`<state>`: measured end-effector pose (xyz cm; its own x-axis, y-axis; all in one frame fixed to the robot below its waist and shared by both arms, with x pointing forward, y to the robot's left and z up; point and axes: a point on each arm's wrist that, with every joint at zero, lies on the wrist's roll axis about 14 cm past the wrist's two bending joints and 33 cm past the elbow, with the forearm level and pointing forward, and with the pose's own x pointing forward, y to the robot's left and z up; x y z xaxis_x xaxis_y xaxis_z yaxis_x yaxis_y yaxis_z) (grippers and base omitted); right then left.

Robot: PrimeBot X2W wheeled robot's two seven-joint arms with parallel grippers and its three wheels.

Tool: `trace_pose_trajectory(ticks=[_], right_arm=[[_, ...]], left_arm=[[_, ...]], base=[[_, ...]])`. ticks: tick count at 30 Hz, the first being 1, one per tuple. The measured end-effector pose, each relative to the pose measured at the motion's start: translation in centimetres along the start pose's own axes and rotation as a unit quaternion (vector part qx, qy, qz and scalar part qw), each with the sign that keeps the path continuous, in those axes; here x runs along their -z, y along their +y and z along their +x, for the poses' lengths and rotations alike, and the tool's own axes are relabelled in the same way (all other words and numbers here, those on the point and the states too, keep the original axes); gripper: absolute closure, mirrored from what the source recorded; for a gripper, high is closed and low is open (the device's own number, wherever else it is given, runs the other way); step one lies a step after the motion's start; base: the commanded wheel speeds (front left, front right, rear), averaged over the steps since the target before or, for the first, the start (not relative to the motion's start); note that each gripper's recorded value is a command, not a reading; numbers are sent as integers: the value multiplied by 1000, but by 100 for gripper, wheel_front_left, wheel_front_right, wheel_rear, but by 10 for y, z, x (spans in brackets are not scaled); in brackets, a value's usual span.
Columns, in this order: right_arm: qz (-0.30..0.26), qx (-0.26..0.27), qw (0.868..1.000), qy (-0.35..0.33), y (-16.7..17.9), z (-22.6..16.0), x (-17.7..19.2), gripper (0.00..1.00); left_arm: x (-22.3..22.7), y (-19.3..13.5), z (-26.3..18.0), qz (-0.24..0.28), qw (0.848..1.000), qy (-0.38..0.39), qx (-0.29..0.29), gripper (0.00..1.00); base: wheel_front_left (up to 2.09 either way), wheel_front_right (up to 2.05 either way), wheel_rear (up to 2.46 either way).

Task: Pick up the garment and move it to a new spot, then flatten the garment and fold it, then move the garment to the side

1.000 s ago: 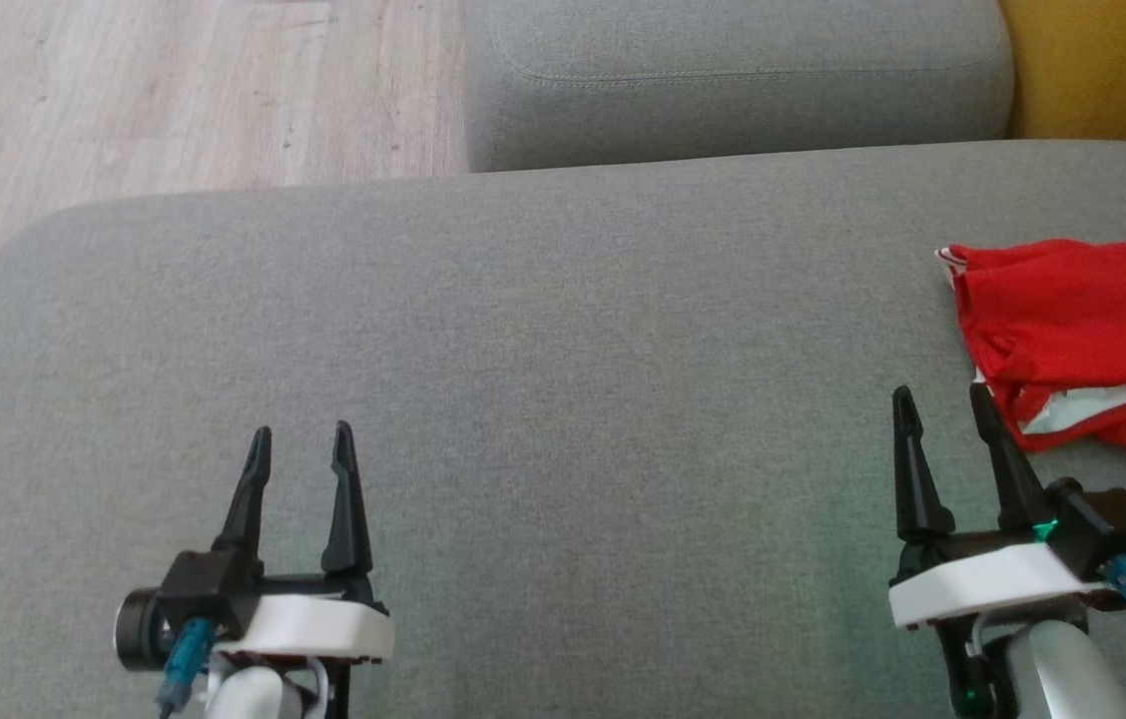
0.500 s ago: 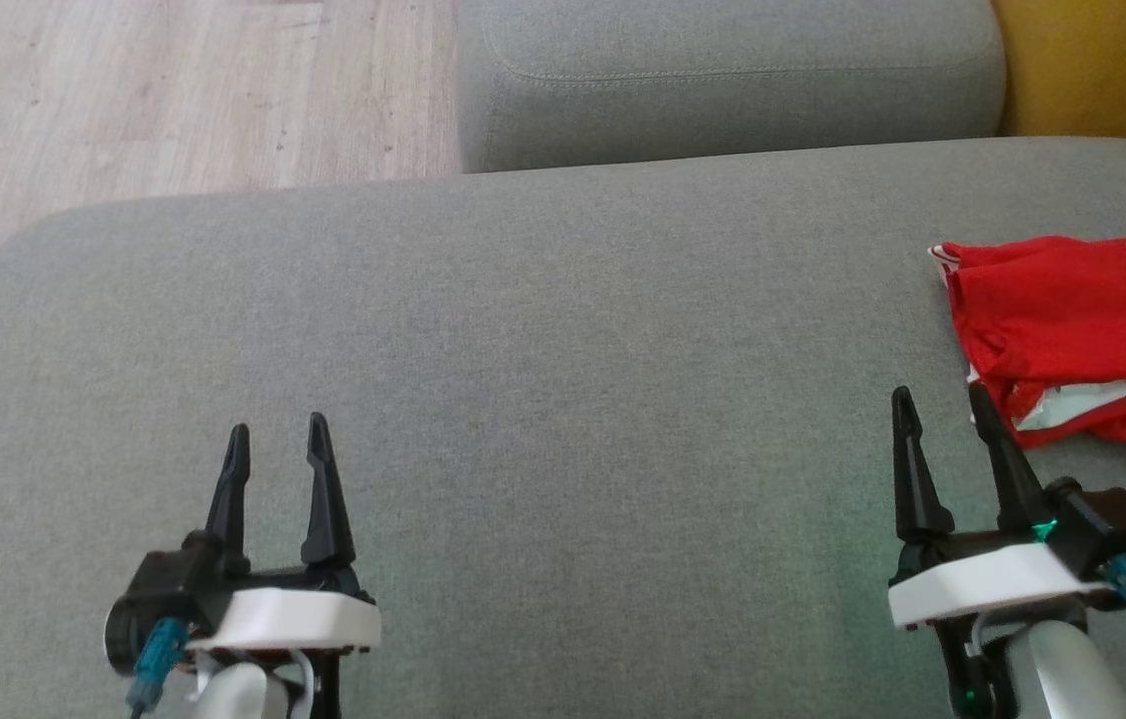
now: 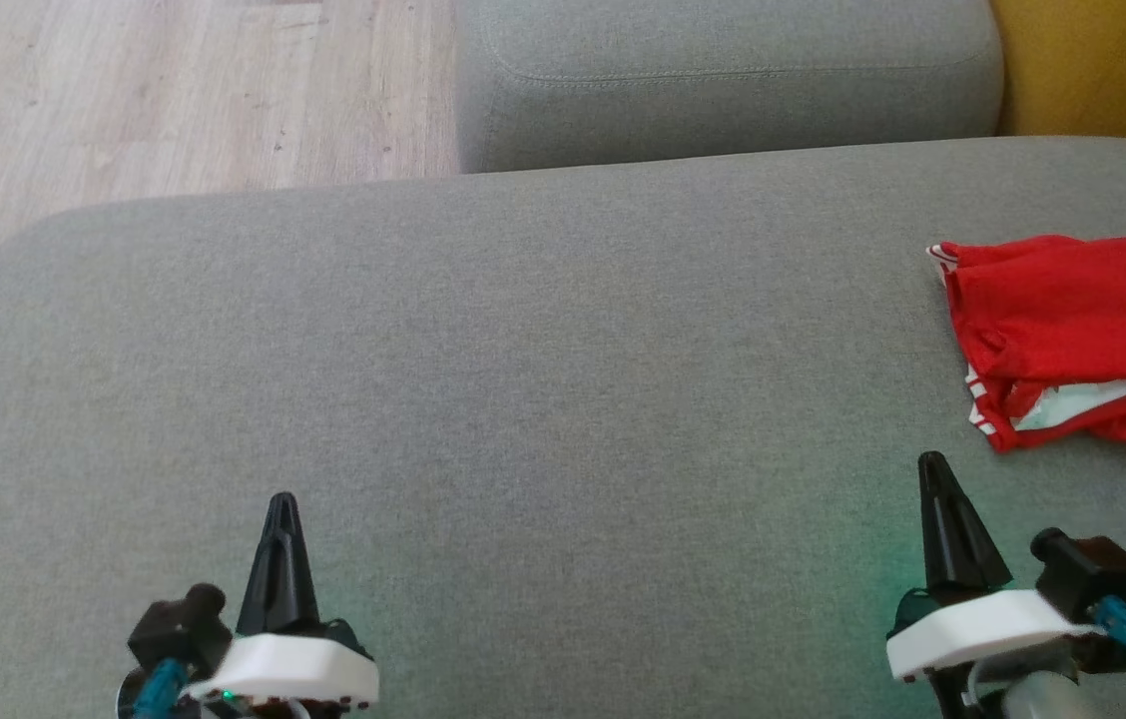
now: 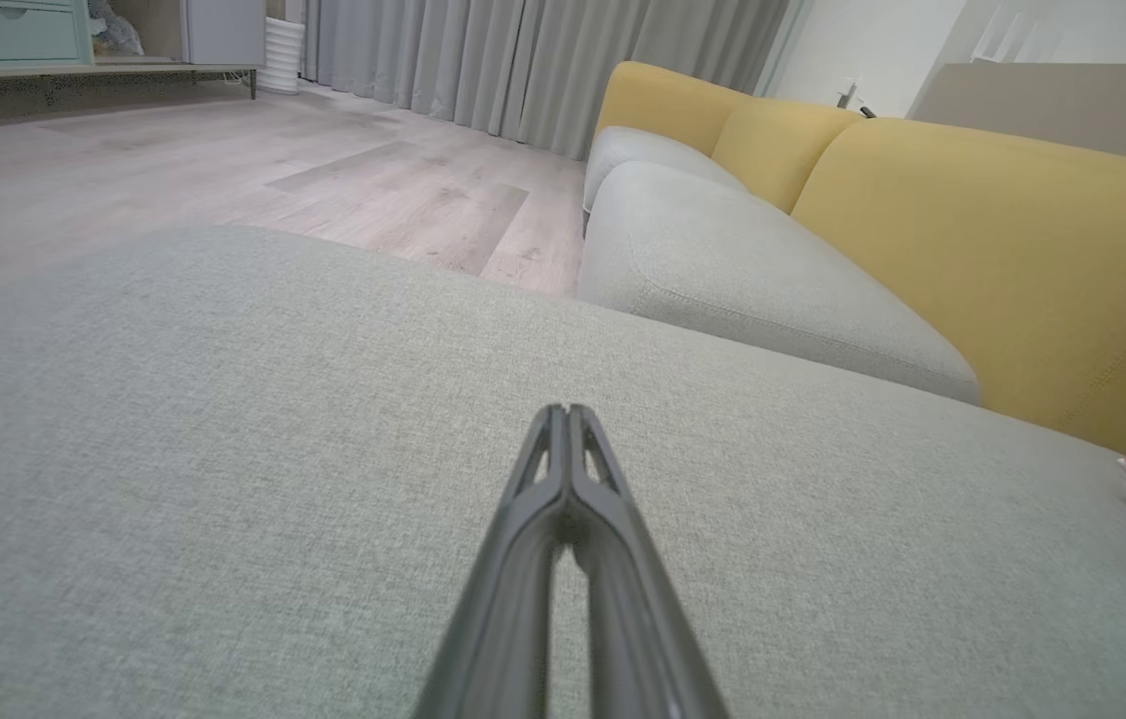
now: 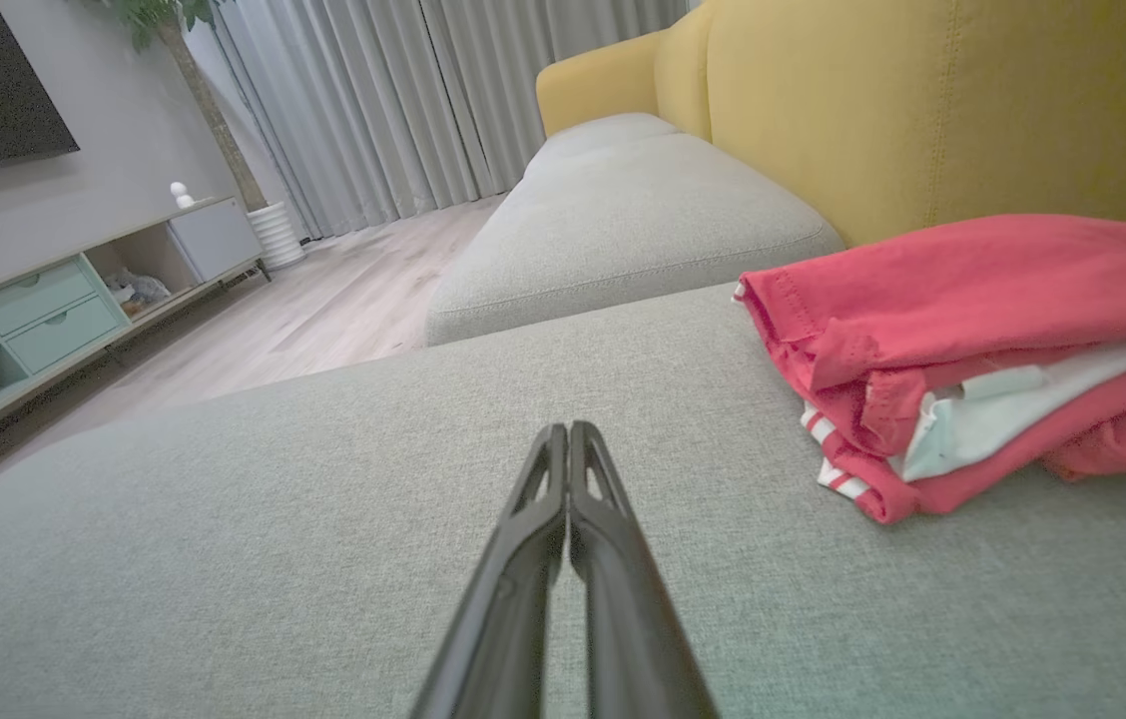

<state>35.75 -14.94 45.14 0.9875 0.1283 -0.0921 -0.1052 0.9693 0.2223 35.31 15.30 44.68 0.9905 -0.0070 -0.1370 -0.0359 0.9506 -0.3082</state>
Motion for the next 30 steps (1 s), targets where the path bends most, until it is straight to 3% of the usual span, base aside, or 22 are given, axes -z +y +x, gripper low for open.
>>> trace_pose_trajectory(ticks=[30], right_arm=[[167,43,985,-4,-17,2,-6,100]], left_arm=[[0,13,3,-154,987,23,-26,100]], base=[[0,0,0]])
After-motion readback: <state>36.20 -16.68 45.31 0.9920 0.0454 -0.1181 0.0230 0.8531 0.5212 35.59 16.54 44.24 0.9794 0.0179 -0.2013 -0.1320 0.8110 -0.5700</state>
